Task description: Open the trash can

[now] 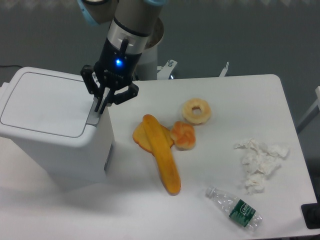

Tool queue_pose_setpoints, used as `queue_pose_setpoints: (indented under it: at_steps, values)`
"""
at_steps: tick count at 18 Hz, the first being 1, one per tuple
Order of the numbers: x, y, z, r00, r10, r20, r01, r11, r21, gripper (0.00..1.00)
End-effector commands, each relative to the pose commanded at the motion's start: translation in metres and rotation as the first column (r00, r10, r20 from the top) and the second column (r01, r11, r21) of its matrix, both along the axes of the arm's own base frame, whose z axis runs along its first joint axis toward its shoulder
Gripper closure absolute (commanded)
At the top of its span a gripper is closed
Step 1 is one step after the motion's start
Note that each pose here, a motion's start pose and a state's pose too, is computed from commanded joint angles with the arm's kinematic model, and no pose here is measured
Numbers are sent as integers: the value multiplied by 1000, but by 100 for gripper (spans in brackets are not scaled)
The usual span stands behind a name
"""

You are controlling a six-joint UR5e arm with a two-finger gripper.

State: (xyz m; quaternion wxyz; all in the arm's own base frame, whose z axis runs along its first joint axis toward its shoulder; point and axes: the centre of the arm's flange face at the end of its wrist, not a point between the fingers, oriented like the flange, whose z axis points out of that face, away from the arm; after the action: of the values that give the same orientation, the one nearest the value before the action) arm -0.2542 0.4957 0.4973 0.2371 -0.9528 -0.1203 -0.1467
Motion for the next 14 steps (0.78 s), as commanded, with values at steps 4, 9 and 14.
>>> queue_pose_setpoints:
  at_steps: [4, 9, 14]
  values:
    - [-2, 3, -5, 1000, -5, 1, 5, 1000, -6, 82]
    - [-2, 1, 2, 1000, -4, -9, 4, 1000, 1, 82]
    - [-9, -5, 13, 999, 9, -33, -9, 1000, 14, 73]
